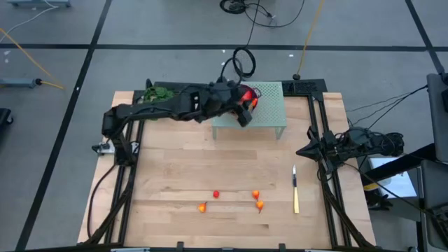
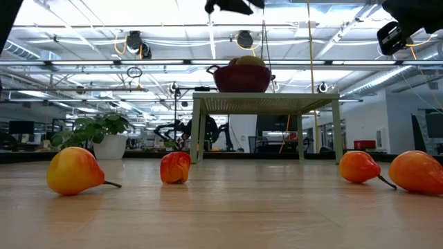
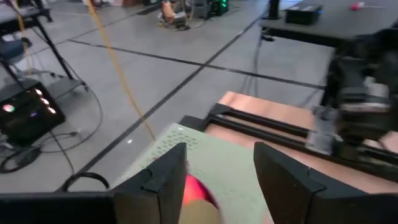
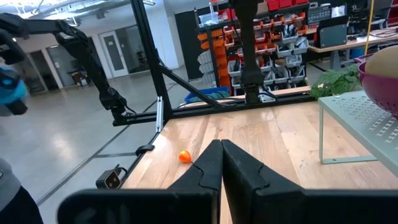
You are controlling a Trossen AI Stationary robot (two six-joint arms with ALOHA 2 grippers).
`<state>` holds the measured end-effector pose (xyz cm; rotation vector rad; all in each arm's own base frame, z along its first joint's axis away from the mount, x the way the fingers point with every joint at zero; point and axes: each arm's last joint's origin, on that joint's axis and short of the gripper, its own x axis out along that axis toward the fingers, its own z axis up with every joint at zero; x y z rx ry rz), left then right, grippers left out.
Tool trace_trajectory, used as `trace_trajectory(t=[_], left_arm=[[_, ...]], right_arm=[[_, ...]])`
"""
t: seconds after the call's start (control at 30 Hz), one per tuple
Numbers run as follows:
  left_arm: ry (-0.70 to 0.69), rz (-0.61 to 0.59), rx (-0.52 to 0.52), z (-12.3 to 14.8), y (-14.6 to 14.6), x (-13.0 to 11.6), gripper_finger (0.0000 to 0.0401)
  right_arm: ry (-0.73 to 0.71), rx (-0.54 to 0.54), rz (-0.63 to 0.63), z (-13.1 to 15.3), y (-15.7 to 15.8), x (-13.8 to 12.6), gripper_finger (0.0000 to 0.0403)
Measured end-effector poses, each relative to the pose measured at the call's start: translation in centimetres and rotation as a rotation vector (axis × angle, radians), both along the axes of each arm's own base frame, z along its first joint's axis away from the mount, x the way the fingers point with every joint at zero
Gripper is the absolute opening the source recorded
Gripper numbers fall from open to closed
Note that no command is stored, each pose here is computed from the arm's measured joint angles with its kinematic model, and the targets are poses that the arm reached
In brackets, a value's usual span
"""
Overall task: Pick & Place Fruit
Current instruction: Put the pear into the strainer bowl
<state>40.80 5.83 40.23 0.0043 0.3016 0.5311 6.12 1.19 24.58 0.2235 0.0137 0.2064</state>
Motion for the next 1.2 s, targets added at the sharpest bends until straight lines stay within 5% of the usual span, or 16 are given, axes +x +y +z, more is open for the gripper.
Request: trace_trajectory(t=[0.43,0.67,0.93,1.2], left_arm=[[0.153,-0.16,-0.115,-1.0,-8.7,-1.4,0.0076],[0.213,-0.169,-0.258,-2.1,-12.5,-2.5,0.0009],[0.24,-0.154,-0.453,-2.8,-16.8,-4.1,0.0004],[0.341,-0.09,-0.778,-3.9,-20.4,-6.4,0.0002]], right_arm=[[0.0,0.0,0.001,0.0,0.0,0.0,0.0004],[0.0,0.0,0.001,0.0,0.0,0.0,0.0004],[0.0,0.0,0.001,0.0,0.0,0.0,0.0004],[0.0,0.0,0.001,0.0,0.0,0.0,0.0004]])
